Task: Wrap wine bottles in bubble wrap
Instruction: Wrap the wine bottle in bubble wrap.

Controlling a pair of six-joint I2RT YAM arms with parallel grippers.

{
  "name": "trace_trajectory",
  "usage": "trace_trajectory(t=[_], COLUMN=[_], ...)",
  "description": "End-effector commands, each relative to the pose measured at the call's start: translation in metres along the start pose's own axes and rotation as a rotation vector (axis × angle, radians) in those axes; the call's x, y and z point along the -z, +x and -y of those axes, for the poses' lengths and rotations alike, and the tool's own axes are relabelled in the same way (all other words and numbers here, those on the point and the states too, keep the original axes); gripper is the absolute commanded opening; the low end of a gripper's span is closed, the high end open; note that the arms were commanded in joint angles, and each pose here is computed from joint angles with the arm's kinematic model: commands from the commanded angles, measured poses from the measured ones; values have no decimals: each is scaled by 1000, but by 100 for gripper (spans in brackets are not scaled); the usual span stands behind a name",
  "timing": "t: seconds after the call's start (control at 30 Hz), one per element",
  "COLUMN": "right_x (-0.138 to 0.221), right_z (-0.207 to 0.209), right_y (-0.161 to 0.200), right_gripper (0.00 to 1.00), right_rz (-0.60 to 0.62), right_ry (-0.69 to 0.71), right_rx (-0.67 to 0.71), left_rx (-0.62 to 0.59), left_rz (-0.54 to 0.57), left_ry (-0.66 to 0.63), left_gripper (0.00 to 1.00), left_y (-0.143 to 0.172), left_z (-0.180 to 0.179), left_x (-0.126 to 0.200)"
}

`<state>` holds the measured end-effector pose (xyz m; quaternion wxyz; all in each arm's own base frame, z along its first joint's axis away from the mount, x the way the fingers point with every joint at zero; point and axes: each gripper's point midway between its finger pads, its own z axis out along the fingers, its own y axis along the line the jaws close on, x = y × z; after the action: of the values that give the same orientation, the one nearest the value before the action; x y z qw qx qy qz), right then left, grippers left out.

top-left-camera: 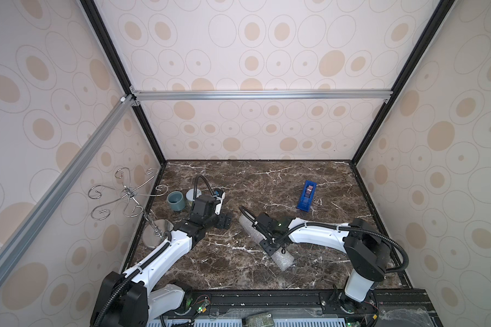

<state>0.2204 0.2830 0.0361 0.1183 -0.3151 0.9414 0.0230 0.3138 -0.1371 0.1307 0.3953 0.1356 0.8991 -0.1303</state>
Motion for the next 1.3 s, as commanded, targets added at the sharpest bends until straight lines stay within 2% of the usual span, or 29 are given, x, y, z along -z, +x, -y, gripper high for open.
trace_trajectory(t=[0.0, 0.17, 0.43, 0.6, 0.77, 0.9, 1.1, 1.27], right_x=[-3, -15, -23, -34, -48, -48, -39, -31], right_z=[-14, -21, -15, 2, 13, 24, 21, 19], right_y=[-16, -25, -57, -70, -87, -103, -117, -120], right_gripper=[14, 10, 9, 12, 17, 25, 50, 61], right_rz=[0, -13, 71, 56, 58, 79, 66, 71], right_ry=[-97, -182, -275, -194, -193, -156, -148, -169], right_rx=[-175, -322, -547, -637, -737, -747, -682, -681], left_rx=[189, 322, 397, 430, 441, 443, 434, 413], left_rz=[71, 53, 24, -24, -48, -75, -107, -103], left_ry=[192, 340, 486, 512, 497, 466, 421, 385], left_gripper=[85, 74, 68, 64, 64, 64, 66, 67], left_y=[-11, 1, 8, 17, 18, 22, 30, 27], left_z=[29, 49, 70, 73, 71, 68, 61, 55], left_x=[1, -9, -20, -32, -42, -49, -58, -61])
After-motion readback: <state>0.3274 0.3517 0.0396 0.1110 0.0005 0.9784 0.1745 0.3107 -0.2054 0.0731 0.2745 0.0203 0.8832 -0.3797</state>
